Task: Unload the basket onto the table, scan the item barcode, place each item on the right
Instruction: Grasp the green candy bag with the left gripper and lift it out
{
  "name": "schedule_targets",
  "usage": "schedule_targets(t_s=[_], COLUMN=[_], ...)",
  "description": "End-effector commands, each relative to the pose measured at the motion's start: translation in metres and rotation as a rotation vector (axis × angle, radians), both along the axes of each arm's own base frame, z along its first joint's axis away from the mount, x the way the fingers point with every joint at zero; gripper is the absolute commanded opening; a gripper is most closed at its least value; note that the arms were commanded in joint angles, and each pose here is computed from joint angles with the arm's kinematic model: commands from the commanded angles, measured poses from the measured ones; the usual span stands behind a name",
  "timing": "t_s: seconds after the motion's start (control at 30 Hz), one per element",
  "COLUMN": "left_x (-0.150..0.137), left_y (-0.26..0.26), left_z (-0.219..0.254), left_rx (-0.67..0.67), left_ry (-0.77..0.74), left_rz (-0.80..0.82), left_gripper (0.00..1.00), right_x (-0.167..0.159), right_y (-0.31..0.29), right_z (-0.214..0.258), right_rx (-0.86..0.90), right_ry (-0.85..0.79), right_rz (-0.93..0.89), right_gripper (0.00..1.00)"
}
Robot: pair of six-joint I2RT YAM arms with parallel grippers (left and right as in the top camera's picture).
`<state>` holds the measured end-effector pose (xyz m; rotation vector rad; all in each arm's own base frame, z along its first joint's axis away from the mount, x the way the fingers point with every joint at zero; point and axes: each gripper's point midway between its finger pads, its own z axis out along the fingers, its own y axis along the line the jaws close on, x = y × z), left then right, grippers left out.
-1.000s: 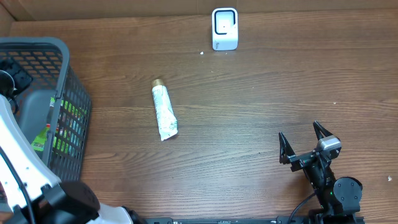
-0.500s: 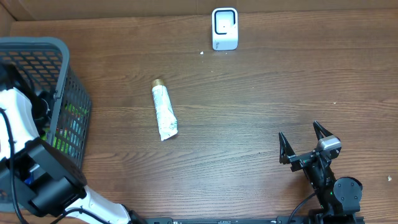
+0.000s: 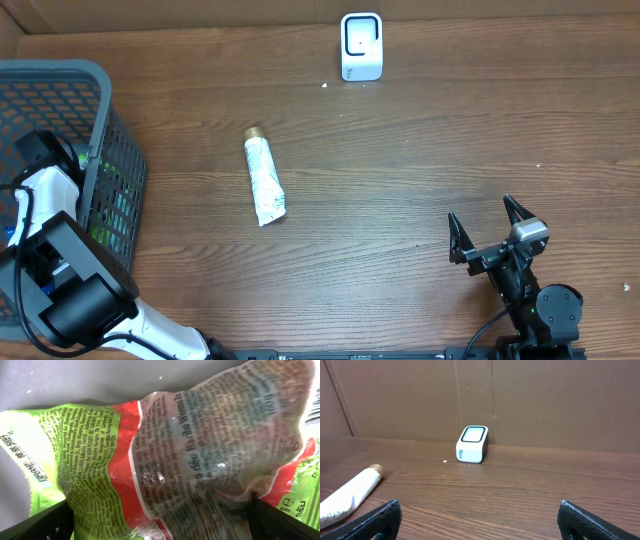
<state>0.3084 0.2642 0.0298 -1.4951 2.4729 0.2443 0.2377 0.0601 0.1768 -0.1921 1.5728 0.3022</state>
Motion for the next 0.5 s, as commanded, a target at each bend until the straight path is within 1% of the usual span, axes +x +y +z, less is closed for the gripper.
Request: schedule_targets(t_s=[0.0,0.03,0.07,0.1,0.23,0.3,0.4,0.47], left_x=[-0.028,-0.03,-0.031,-0.032,-0.029,-0.021,-0.005,0.004], left_y=[-0.032,-0.034,-0.035,-0.037,-0.036,-0.033,-0.027,-0.02], left_z=[-0.069,-0.073,-0.076,-0.076,-0.067,-0.053,-0.019,0.012], left_rx=[-0.153,-0.165,-0.173,-0.181,-0.178,-0.176,-0.149,-0.111], left_ry=[0.146,0.157,0.165,0.171,0.162,0.135,0.074,0.028], left_rz=[-0.007,-0.017,-0.027,-0.034,-0.037,-0.051,-0.081,-0.083], left_gripper=[0.93,0.77,0.49,0.04,0.04,0.04,0.04,0.04], right_x=[0.0,0.0,0.0,0.0,0.0,0.0,0.0,0.0], right_y=[0.001,0.001,0.001,0.001,0.001,0.001,0.001,0.001], right_z=[-0.002,-0.002,-0.002,-0.002,-0.002,-0.002,-0.002,-0.002], right_rx=[0.003,0.003,0.003,0.003,0.003,0.003,0.003,0.003], right_ry=[-0.002,-0.002,-0.002,-0.002,-0.002,-0.002,-0.002,-0.002], right_rz=[0.002,0.002,0.002,0.002,0.002,0.002,0.002,0.002], right_gripper=[1.0,1.0,1.0,1.0,1.0,1.0,1.0,1.0])
